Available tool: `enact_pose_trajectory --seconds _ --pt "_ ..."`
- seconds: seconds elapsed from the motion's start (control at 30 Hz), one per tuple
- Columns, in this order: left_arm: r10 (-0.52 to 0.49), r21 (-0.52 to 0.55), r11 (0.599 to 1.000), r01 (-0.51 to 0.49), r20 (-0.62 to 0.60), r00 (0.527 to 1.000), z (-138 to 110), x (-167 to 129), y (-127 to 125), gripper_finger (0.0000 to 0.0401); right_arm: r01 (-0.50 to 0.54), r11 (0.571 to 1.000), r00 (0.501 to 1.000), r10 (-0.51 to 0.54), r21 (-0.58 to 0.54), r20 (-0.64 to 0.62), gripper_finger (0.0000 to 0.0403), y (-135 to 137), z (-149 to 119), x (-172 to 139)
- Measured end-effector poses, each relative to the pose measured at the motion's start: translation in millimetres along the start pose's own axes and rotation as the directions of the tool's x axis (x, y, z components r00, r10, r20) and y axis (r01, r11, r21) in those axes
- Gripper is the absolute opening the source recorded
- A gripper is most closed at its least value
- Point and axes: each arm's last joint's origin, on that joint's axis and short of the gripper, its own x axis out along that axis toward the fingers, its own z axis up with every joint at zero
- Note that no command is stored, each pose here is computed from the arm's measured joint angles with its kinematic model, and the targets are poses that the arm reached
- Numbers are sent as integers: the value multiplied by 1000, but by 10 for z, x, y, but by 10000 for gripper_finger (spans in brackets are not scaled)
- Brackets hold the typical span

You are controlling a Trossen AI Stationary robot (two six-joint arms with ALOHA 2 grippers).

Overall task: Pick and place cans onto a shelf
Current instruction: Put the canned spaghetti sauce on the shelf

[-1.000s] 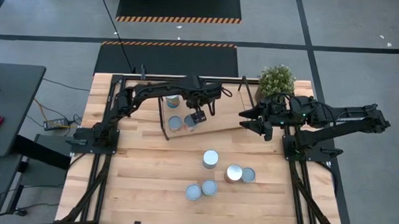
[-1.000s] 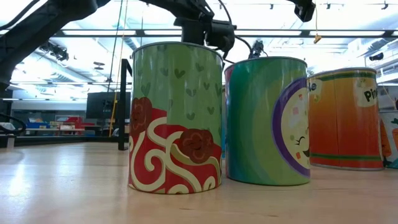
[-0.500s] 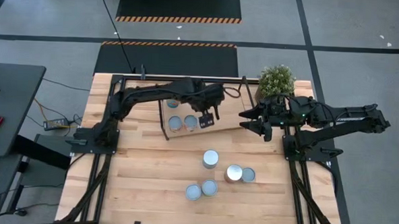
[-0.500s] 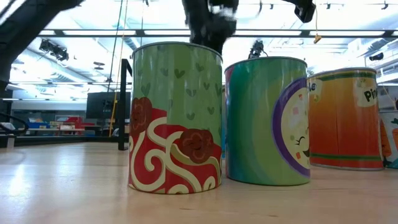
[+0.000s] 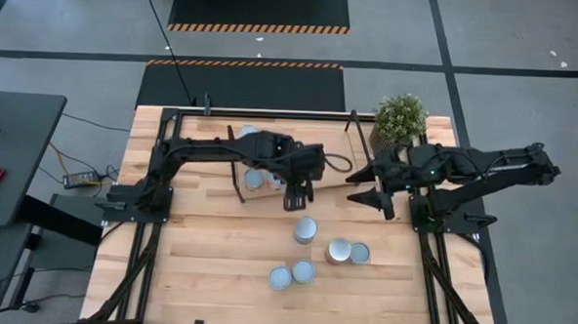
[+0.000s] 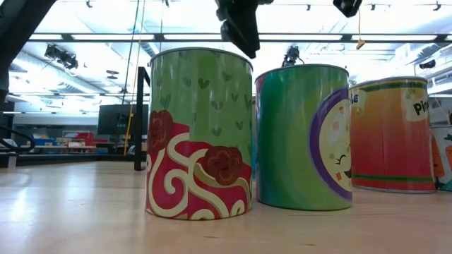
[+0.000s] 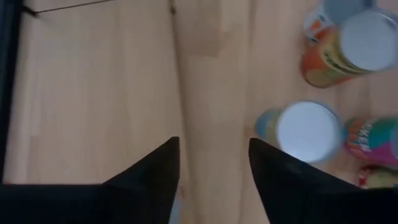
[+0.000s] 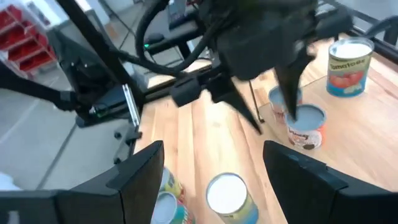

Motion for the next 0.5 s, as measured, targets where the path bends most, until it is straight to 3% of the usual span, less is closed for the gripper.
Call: enact_pose_trajectory --seconds 0.23,0.5 --pt "-4 44 999 7 -83 997 -158 6 -263 142 -27 999 998 29 -25 57 281 82 192 -126" --pt "67 -36 997 -66 11 998 -522 -539 -441 119 -69 997 997 70 -47 23 281 152 296 -191"
